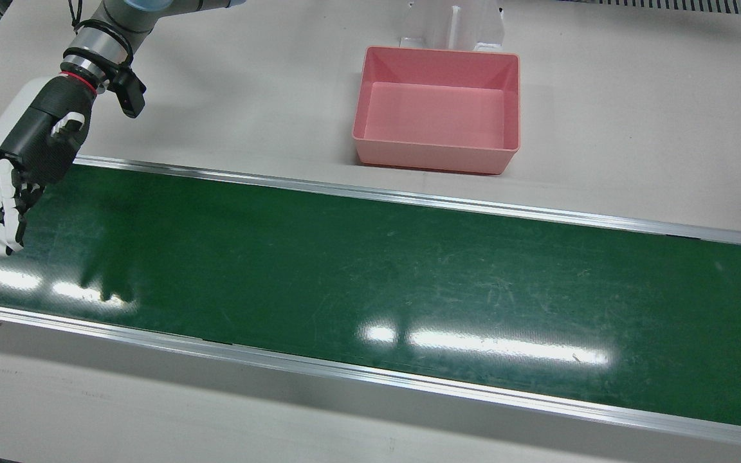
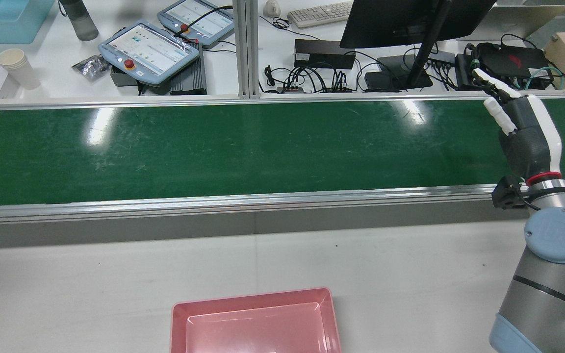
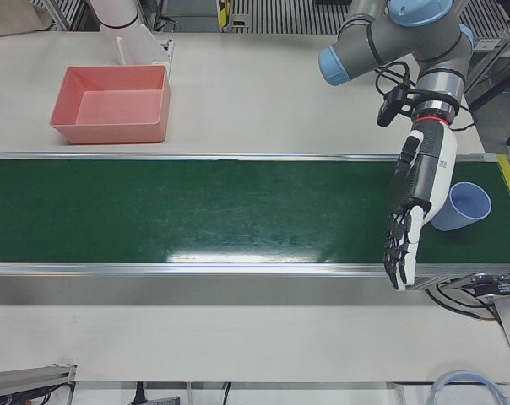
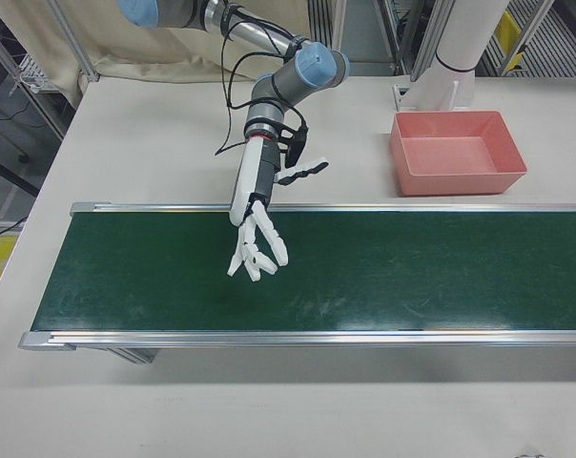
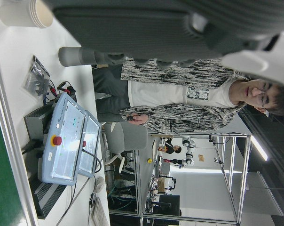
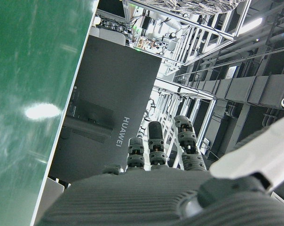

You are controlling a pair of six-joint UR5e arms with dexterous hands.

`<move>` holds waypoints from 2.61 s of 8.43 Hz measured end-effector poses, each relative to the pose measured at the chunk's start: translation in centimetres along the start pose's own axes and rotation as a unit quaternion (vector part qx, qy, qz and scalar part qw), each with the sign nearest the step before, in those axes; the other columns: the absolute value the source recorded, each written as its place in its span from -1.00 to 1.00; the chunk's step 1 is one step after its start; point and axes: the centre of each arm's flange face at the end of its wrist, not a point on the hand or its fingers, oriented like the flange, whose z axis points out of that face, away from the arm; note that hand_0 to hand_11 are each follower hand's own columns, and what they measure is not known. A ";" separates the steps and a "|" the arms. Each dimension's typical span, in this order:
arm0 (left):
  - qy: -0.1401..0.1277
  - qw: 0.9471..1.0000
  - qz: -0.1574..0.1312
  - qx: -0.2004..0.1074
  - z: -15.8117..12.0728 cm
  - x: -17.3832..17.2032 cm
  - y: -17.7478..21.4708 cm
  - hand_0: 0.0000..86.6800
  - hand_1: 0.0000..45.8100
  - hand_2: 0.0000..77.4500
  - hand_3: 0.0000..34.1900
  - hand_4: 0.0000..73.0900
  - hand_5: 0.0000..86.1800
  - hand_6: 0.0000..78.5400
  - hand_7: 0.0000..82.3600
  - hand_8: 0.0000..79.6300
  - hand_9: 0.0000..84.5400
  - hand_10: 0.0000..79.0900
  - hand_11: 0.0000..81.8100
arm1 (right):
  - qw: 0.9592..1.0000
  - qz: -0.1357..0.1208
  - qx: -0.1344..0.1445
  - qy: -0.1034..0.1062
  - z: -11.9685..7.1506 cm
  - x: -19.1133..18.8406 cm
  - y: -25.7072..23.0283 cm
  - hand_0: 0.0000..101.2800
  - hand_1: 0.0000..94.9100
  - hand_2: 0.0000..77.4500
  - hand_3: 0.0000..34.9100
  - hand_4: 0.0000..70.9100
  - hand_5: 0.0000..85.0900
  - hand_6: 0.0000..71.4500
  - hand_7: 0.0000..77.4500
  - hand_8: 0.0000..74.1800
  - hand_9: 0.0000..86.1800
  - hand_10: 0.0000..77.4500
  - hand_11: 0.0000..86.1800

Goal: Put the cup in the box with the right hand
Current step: 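Lower the open right hand toward the conveyor belt surface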

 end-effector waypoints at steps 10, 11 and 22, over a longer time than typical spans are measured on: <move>0.000 1.000 0.000 0.000 0.0 0.0 0.0 -1.00 -0.98 -0.97 -1.00 -0.97 -0.99 -1.00 -1.00 -1.00 -1.00 -1.00 -1.00 | 0.999 0.037 -0.010 0.018 0.8 1.0 0.6 -0.15 -0.76 -0.70 -1.00 -1.00 -0.92 -0.79 -0.32 -0.84 -0.68 -0.97 -0.94; 0.000 1.000 0.000 0.000 0.0 0.0 0.0 -1.00 -0.98 -0.97 -1.00 -0.97 -0.99 -1.00 -1.00 -1.00 -1.00 -1.00 -1.00 | 0.999 0.032 -0.014 0.026 1.0 1.2 0.9 -0.10 -0.64 -0.68 -1.00 -1.00 -0.90 -0.80 -0.32 -0.84 -0.68 -0.97 -0.92; 0.000 1.000 0.000 0.000 0.0 0.0 0.0 -1.00 -0.98 -0.97 -1.00 -0.97 -0.99 -1.00 -1.00 -1.00 -1.00 -1.00 -1.00 | 0.997 0.002 -0.055 0.051 5.4 5.7 8.2 -0.13 -0.70 -0.52 -1.00 -0.98 -0.90 -0.85 -0.38 -0.88 -0.75 -0.99 -0.97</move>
